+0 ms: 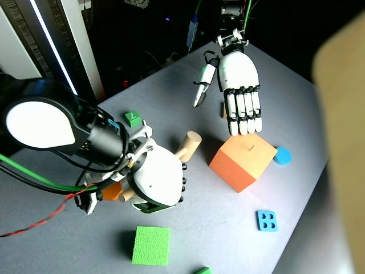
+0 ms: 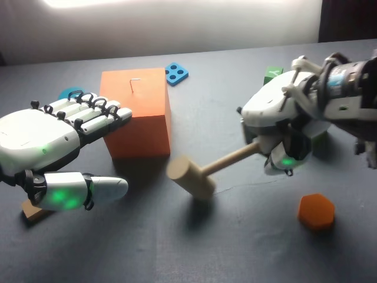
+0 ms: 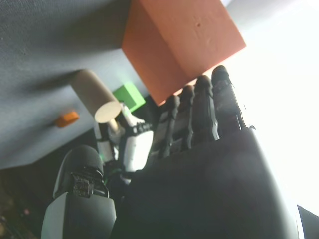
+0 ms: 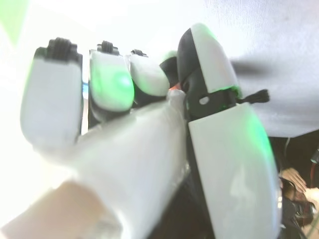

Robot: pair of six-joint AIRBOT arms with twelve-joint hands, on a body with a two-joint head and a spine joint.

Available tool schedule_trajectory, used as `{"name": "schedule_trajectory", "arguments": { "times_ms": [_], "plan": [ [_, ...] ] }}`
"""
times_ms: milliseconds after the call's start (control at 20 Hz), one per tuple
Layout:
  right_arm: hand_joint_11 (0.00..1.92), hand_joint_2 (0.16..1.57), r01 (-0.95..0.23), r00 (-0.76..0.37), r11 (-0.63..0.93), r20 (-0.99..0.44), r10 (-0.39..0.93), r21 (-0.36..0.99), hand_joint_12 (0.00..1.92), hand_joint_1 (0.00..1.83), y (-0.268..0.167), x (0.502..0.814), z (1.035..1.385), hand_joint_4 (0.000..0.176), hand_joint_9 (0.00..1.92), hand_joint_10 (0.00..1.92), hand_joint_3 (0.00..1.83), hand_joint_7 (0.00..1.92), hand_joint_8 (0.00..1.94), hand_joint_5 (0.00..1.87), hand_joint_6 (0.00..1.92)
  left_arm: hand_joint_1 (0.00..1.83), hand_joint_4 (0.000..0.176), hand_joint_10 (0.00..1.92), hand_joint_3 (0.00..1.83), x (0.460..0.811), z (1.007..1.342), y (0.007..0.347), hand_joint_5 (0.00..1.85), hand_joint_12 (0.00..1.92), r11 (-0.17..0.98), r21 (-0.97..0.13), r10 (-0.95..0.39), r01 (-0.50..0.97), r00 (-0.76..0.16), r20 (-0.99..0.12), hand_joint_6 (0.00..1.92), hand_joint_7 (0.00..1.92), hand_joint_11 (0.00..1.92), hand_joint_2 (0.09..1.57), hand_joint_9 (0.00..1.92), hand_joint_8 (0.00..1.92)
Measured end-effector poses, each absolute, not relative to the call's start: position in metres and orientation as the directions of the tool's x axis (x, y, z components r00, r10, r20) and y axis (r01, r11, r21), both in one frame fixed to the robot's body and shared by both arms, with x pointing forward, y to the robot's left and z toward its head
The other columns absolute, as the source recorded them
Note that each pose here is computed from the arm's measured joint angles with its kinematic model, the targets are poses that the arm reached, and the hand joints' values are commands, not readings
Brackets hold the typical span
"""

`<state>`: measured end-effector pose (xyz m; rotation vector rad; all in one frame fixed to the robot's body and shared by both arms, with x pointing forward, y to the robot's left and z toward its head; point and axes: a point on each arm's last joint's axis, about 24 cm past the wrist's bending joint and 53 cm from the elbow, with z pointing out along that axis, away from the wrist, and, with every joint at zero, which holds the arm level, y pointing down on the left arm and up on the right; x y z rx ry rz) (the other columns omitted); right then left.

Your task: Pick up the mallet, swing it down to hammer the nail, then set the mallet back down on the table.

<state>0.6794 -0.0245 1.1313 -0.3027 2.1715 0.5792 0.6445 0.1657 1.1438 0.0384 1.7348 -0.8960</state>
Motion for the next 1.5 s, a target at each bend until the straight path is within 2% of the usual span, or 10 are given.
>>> {"name": "schedule_trajectory", "arguments": {
  "times_ms": [50, 100, 150, 300, 450, 550, 700, 1000, 1150, 1500],
  "plan": [
    [1.88, 1.40, -0.403, -0.614, 0.865, -0.789, -0.014, 0.298, 1.92, 0.26, -0.028, 0.677, 1.132, 0.061, 1.73, 1.92, 0.00, 1.65, 1.94, 1.47, 1.92, 0.00, 0.000, 0.00, 0.01, 0.644, 1.144, 0.166, 0.02, 0.00, 0.711, -0.541, -0.401, 0.450, -0.373, -0.837, 0.00, 0.01, 0.00, 1.23, 0.00, 0.00],
    [1.90, 1.45, -0.401, -0.613, 0.869, -0.790, -0.022, 0.288, 1.92, 0.23, -0.033, 0.674, 1.134, 0.153, 1.76, 1.92, 0.01, 1.68, 1.94, 1.52, 1.92, 0.00, 0.000, 0.00, 0.01, 0.644, 1.144, 0.166, 0.03, 0.00, 0.711, -0.541, -0.401, 0.450, -0.373, -0.837, 0.01, 0.02, 0.00, 1.23, 0.00, 0.01],
    [1.87, 1.48, -0.398, -0.613, 0.873, -0.789, -0.024, 0.283, 1.92, 0.17, -0.039, 0.670, 1.135, 0.170, 1.74, 1.92, 0.01, 1.68, 1.94, 1.54, 1.92, 0.00, 0.000, 0.01, 0.00, 0.644, 1.144, 0.166, 0.11, 0.01, 0.711, -0.541, -0.401, 0.450, -0.373, -0.837, 0.01, 0.10, 0.02, 1.23, 0.05, 0.01],
    [1.85, 1.55, -0.386, -0.605, 0.878, -0.796, -0.008, 0.284, 1.92, 0.16, -0.052, 0.664, 1.149, 0.163, 1.73, 1.92, 0.02, 1.65, 1.94, 1.54, 1.92, 0.00, 0.000, 0.02, 0.00, 0.644, 1.147, 0.166, 0.12, 0.02, 0.705, -0.542, -0.409, 0.456, -0.363, -0.837, 0.00, 0.13, 0.03, 1.23, 0.10, 0.01],
    [1.83, 1.57, -0.380, -0.574, 0.877, -0.818, 0.024, 0.293, 1.92, 0.34, -0.067, 0.662, 1.172, 0.129, 1.70, 1.92, 0.06, 1.62, 1.94, 1.50, 1.92, 0.00, 0.000, 0.02, 0.00, 0.645, 1.148, 0.165, 0.14, 0.02, 0.703, -0.543, -0.412, 0.459, -0.360, -0.837, 0.01, 0.15, 0.04, 1.23, 0.12, 0.01],
    [1.83, 1.57, -0.383, -0.548, 0.869, -0.834, 0.060, 0.314, 1.92, 0.53, -0.073, 0.664, 1.188, 0.145, 1.69, 1.92, 0.10, 1.61, 1.94, 1.43, 1.92, 0.00, 0.000, 0.00, 0.00, 0.645, 1.149, 0.166, 0.02, 0.00, 0.703, -0.543, -0.412, 0.459, -0.359, -0.837, 0.00, 0.02, 0.00, 1.23, 0.01, 0.00],
    [1.83, 1.57, -0.413, -0.492, 0.837, -0.861, 0.127, 0.359, 1.92, 0.59, -0.077, 0.669, 1.214, 0.175, 1.69, 1.92, 0.14, 1.62, 1.94, 1.44, 1.92, 0.00, 0.000, 0.00, 0.00, 0.644, 1.144, 0.166, 0.04, 0.00, 0.710, -0.542, -0.402, 0.450, -0.372, -0.836, 0.01, 0.03, 0.00, 1.23, 0.00, 0.01],
    [1.82, 1.57, -0.603, -0.308, 0.703, -0.923, 0.231, 0.378, 1.92, 0.58, -0.054, 0.670, 1.281, 0.176, 1.70, 1.92, 0.13, 1.63, 1.94, 1.52, 1.92, 0.00, 0.000, 0.00, 0.00, 0.645, 1.145, 0.166, 0.03, 0.00, 0.708, -0.544, -0.406, 0.450, -0.371, -0.835, 0.00, 0.01, 0.00, 1.23, 0.00, 0.00],
    [1.83, 1.57, -0.657, -0.232, 0.691, -0.953, 0.197, 0.303, 1.92, 0.63, -0.042, 0.672, 1.294, 0.176, 1.69, 1.92, 0.09, 1.62, 1.94, 1.50, 1.92, 0.00, 0.000, 0.00, 0.00, 0.644, 1.144, 0.166, 0.02, 0.00, 0.709, -0.544, -0.405, 0.449, -0.372, -0.835, 0.00, 0.00, 0.00, 1.23, 0.00, 0.00],
    [1.84, 1.57, -0.663, -0.067, 0.706, -0.959, 0.275, 0.249, 1.92, 0.65, -0.050, 0.692, 1.324, 0.176, 1.71, 1.92, 0.08, 1.63, 1.94, 1.54, 1.92, 0.00, 0.000, 0.00, 0.00, 0.644, 1.144, 0.166, 0.00, 0.00, 0.709, -0.544, -0.405, 0.449, -0.373, -0.835, 0.00, 0.00, 0.00, 1.23, 0.00, 0.00]
  ]
}}
